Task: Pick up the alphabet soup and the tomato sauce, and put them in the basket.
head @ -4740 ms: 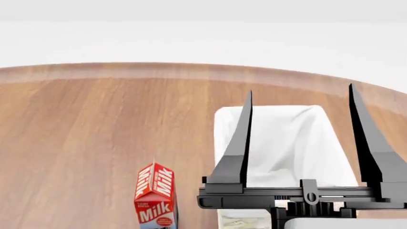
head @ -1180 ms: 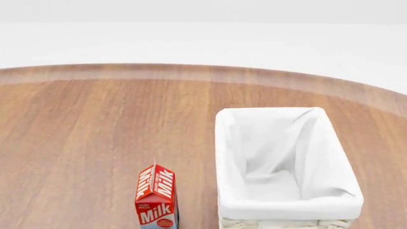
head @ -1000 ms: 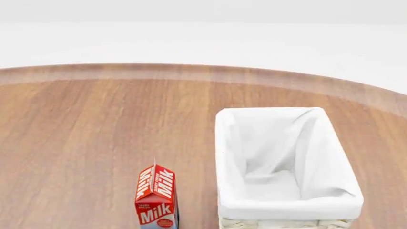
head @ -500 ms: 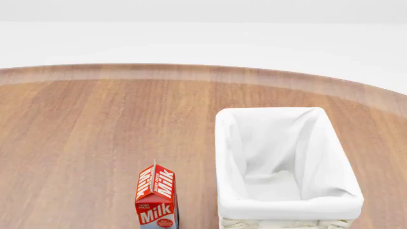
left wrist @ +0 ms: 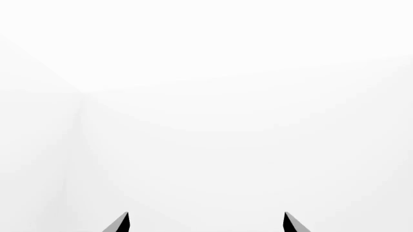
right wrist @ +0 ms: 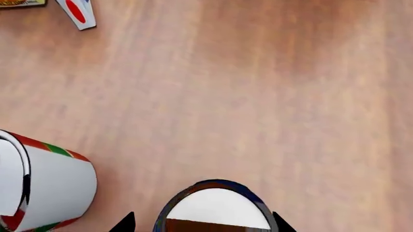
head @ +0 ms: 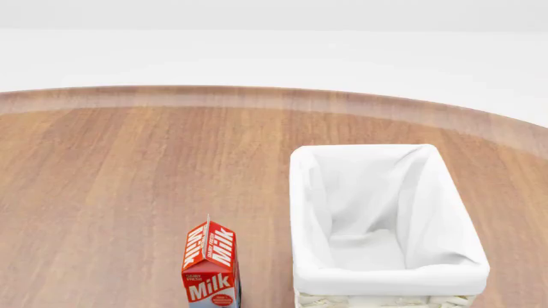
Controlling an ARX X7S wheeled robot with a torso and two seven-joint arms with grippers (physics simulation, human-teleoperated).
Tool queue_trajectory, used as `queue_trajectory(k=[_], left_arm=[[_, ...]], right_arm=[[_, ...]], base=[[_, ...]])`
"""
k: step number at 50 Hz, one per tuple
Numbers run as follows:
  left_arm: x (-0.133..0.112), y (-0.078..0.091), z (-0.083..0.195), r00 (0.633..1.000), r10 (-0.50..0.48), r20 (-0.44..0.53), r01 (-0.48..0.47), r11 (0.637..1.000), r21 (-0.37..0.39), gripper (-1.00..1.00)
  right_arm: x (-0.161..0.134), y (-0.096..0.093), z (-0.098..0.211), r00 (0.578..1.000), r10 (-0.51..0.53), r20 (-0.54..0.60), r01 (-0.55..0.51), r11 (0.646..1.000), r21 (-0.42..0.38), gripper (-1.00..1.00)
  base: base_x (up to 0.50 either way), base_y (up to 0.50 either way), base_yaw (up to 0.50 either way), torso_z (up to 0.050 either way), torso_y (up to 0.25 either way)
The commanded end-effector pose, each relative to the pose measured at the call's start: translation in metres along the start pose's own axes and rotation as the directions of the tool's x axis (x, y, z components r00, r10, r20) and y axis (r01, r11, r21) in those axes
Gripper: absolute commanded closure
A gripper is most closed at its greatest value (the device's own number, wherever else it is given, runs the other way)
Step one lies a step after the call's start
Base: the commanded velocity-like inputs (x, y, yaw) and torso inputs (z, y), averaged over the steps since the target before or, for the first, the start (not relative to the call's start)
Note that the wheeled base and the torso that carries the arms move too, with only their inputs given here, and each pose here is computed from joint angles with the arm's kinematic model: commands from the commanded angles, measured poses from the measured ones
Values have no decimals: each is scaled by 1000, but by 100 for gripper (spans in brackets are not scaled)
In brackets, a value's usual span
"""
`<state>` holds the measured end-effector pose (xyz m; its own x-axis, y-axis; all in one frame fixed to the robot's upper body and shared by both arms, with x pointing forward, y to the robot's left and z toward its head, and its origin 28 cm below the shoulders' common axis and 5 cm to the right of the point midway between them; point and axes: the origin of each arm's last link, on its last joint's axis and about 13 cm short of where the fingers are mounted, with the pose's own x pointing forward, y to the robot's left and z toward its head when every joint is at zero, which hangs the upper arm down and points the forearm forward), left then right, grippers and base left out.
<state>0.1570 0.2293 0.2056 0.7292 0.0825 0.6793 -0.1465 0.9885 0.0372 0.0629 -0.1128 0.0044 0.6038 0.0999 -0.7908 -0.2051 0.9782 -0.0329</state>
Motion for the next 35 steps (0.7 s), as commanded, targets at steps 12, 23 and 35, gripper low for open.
queue_trajectory(k=[12, 23, 35], left_arm=[[0, 0, -1, 1000, 0, -4, 0, 1000, -1, -100], [-1, 0, -3, 1000, 0, -6, 0, 1000, -3, -100], [0, 1, -1, 1000, 0, -5, 0, 1000, 1, -100]], right_arm=[[-6, -2, 11, 998, -22, 66, 22, 1000, 10, 100], [-37, -6, 51, 971, -56, 231, 59, 998, -5, 100], [-54, -10, 78, 939, -81, 335, 98, 995, -34, 100]], base=[[0, 0, 0, 0, 0], [0, 0, 0, 0, 1], [0, 0, 0, 0, 0]])
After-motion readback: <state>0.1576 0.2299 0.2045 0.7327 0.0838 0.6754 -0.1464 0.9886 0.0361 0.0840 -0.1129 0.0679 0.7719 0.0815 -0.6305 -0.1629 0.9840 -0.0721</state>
